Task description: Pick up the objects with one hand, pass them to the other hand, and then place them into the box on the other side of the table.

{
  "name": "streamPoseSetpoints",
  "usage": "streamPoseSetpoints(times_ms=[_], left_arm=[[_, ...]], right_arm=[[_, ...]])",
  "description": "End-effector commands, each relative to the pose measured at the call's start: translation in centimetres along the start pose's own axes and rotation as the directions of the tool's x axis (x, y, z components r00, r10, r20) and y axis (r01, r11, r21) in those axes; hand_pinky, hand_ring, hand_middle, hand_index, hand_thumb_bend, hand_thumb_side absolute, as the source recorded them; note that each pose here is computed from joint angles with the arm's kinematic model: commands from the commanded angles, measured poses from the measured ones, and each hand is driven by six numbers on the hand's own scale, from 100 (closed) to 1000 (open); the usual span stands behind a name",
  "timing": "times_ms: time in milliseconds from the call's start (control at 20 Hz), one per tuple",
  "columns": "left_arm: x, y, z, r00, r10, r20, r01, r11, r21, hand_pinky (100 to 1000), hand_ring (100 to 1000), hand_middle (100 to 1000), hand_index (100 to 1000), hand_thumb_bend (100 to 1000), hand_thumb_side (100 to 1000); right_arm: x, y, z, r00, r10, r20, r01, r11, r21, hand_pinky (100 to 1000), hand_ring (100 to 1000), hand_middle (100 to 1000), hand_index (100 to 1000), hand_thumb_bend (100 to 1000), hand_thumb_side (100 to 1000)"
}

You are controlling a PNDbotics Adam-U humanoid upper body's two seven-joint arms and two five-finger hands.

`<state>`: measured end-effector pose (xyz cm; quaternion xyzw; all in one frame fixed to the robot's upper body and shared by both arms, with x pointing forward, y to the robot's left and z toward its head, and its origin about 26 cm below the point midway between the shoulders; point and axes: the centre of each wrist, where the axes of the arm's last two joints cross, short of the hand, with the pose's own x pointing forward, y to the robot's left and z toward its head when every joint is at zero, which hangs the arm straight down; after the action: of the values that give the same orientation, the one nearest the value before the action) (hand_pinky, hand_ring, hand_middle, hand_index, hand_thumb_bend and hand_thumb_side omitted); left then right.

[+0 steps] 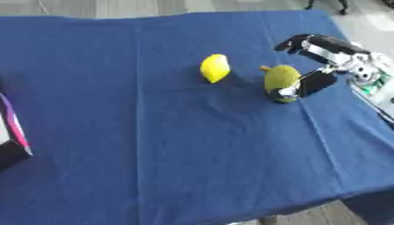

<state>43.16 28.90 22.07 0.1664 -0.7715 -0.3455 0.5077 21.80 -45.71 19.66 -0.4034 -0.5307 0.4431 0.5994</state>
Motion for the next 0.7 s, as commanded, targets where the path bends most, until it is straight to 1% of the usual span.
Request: streamPoseSetpoints(times_ms=[50, 300, 550, 650, 700], left_arm=[[0.75, 1.79, 0.21, 0.999, -0.039, 0.016, 0.038, 0.999, 0.031, 1000, 765, 622, 702, 100, 638], [0.68, 1.72, 0.23, 0.999, -0.047, 0.006, 0.047, 0.999, 0.026, 1000, 766, 623, 702, 100, 647], [0.81, 1.72, 0.15, 0.999, -0.052, 0.007, 0.052, 0.998, 0.028, 1000, 766, 623, 702, 100, 646], [0.90, 1.65, 0.08, 0.999, -0.053, 0.010, 0.052, 0.998, 0.026, 1000, 766, 623, 702, 100, 647], [0.96, 1.63, 0.04, 0.998, -0.053, 0.012, 0.053, 0.998, 0.025, 1000, 766, 623, 701, 100, 645]], right_arm=[[-0.26, -0.97, 0.17, 0.999, 0.037, -0.024, -0.038, 0.999, -0.018, 879, 867, 878, 878, 558, 302], [-0.63, -0.75, 0.25, 0.997, 0.053, -0.051, -0.052, 0.998, 0.020, 878, 860, 872, 874, 556, 326], [-0.68, -0.54, 0.11, 0.995, 0.077, -0.064, -0.074, 0.996, 0.048, 875, 849, 865, 871, 546, 331], [-0.75, -0.32, 0.01, 0.993, 0.086, -0.078, -0.082, 0.995, 0.050, 872, 843, 860, 869, 534, 325], [-0.87, -0.26, -0.02, 0.992, 0.090, -0.090, -0.086, 0.995, 0.046, 869, 837, 855, 866, 519, 306]])
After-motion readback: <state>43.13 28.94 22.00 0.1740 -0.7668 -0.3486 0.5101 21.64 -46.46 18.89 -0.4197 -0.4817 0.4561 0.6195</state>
